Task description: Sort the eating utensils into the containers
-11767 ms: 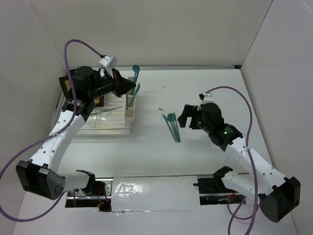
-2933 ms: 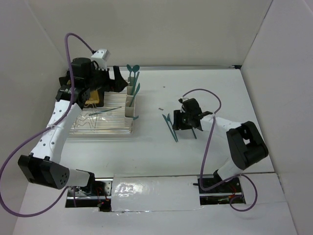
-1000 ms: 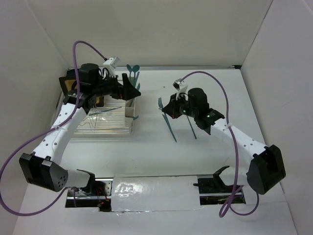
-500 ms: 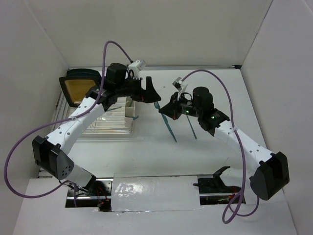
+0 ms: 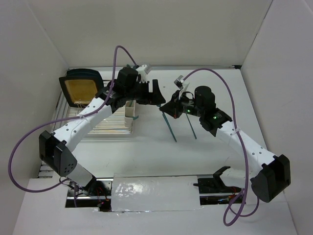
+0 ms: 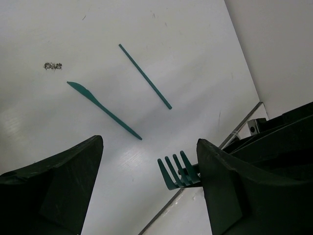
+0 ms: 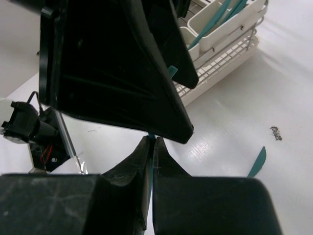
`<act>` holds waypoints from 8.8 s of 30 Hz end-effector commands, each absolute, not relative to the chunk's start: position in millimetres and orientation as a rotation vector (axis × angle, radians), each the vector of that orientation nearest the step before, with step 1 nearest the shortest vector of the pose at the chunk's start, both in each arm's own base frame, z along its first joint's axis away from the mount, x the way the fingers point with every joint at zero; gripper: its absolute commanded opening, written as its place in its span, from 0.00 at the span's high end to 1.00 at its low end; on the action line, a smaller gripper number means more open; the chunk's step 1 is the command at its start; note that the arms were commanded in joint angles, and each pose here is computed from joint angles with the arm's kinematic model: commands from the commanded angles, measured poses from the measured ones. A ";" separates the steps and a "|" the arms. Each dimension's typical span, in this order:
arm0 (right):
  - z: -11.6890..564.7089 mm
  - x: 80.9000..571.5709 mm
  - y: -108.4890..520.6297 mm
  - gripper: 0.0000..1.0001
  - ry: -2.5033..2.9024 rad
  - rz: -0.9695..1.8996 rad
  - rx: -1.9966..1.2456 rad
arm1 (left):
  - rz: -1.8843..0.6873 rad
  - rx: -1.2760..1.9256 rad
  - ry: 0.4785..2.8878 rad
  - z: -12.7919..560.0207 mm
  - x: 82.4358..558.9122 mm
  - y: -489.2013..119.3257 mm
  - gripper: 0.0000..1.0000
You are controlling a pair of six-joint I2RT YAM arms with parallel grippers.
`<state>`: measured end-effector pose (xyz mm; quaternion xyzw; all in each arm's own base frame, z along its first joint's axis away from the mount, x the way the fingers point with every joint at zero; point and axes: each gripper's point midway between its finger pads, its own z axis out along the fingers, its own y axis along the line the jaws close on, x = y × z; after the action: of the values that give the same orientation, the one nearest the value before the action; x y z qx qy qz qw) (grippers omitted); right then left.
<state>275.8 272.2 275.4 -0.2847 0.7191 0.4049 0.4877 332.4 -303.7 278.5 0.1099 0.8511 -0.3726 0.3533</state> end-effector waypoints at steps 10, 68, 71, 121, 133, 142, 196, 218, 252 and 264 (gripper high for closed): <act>303.2 294.0 267.4 0.95 1.701 0.895 -0.623 | -0.999 0.086 2.131 303.5 334.7 -311.9 0.25; 159.2 271.0 149.1 0.00 2.207 0.401 -0.014 | -0.439 0.492 1.381 427.8 307.4 -171.0 0.72; 154.6 268.9 142.9 0.00 2.206 0.380 0.011 | -0.428 0.497 1.375 417.6 311.7 -171.6 0.72; 58.5 302.8 196.4 0.21 2.401 0.308 -0.258 | -0.460 0.372 1.552 359.3 316.2 -164.1 0.00; 28.3 315.2 209.3 0.51 2.464 0.272 -0.324 | -0.480 0.396 1.591 346.5 310.7 -167.1 0.00; 1.2 305.1 204.2 0.59 2.527 0.225 -0.353 | -0.480 0.397 1.606 343.5 311.6 -167.8 0.00; 329.2 276.0 270.9 1.00 1.607 1.112 -0.324 | -0.932 0.297 2.069 328.7 355.5 -314.9 0.21; 340.3 277.1 201.4 0.11 1.779 0.751 -0.109 | -0.831 0.400 1.852 392.3 368.0 -303.7 0.99; 136.2 319.2 125.5 0.00 2.216 0.209 0.170 | -0.470 0.423 1.521 392.8 401.5 -177.7 0.96; 91.3 334.4 110.9 0.00 2.289 0.122 0.163 | -0.538 0.506 1.587 335.1 408.7 -199.1 0.93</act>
<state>317.4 107.0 81.9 0.0698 0.9237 0.0392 0.3747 404.3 -190.6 325.0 0.2059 0.7240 -0.2296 0.6170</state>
